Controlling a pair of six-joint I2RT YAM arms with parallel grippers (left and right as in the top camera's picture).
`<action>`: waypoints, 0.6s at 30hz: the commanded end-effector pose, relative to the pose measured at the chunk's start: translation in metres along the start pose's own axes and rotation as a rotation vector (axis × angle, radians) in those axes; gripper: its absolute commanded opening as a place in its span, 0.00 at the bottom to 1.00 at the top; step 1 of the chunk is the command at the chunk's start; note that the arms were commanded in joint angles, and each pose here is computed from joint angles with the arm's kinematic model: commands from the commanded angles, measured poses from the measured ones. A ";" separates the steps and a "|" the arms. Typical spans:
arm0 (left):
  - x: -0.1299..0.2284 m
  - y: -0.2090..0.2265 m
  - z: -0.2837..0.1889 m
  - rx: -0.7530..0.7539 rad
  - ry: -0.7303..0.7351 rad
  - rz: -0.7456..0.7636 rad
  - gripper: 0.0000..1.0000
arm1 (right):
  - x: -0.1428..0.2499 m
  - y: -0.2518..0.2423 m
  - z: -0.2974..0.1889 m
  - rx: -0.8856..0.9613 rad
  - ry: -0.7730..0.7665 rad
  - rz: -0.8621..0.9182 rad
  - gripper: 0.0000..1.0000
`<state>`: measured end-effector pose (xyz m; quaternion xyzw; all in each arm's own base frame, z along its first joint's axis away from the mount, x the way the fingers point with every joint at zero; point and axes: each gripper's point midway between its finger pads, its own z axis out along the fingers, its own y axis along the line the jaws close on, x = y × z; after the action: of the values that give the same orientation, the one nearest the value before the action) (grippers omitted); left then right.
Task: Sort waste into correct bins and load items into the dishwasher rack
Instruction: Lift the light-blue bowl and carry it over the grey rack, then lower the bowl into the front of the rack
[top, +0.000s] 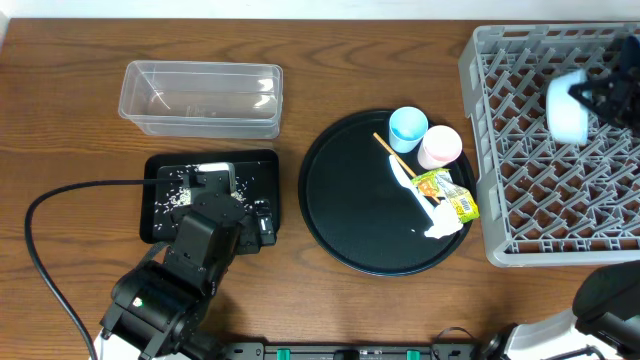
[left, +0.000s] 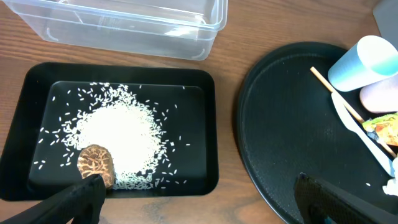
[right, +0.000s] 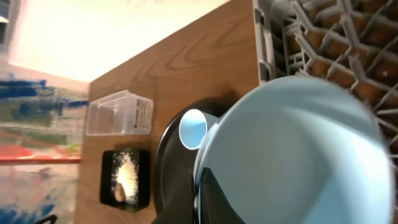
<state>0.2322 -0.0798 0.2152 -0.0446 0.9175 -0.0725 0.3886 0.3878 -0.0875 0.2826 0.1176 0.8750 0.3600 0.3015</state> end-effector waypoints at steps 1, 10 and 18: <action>-0.006 0.002 -0.003 -0.010 -0.020 -0.001 0.98 | 0.002 -0.002 -0.003 -0.135 -0.039 0.003 0.01; -0.006 0.002 -0.003 -0.010 -0.020 -0.001 0.98 | 0.015 -0.044 0.022 -0.244 -0.027 0.132 0.01; -0.006 0.002 -0.003 -0.010 -0.020 -0.001 0.98 | 0.019 -0.057 0.027 -0.179 -0.006 0.128 0.01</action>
<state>0.2322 -0.0798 0.2152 -0.0446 0.9175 -0.0725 0.3886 0.3912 -0.1057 0.2155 0.1577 0.8251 0.4636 0.2819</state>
